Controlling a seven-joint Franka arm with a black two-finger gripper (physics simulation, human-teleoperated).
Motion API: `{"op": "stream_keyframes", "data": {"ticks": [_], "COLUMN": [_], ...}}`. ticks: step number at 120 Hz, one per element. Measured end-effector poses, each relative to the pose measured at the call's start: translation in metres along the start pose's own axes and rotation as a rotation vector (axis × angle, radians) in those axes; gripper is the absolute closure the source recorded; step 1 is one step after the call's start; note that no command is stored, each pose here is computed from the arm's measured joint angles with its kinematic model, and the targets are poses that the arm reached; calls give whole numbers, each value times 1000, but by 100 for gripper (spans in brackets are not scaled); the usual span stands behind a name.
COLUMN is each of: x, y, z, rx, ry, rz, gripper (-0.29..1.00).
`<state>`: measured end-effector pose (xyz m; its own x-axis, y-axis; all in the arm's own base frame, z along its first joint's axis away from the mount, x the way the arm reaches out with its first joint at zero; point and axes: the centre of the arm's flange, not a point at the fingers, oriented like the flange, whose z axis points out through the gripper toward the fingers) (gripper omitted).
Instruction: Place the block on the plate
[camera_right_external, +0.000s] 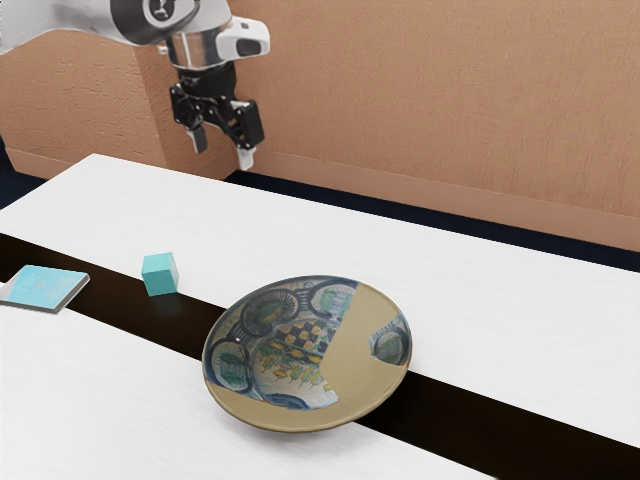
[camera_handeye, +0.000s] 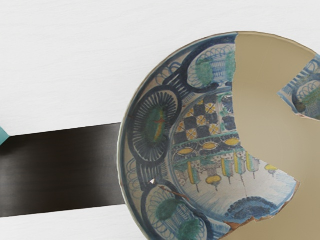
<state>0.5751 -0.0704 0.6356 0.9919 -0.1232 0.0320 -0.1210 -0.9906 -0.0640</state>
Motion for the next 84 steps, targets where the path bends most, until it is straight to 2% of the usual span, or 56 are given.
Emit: {"op": "stream_keyframes", "data": {"ticks": [10,18,24,40,59,84], "x": [3,17,32,61,69,48], "y": [1,-11,-46,-145,-204,-267], "z": [8,40,77,196,267,306], "rx": [3,14,11,-46,-88,-102], "ry": [-11,-50,-87,-163,-158,-150], "rz": [0,-26,-92,-282,-402,-518], "gripper": [0,0,0,0,0,0]}}
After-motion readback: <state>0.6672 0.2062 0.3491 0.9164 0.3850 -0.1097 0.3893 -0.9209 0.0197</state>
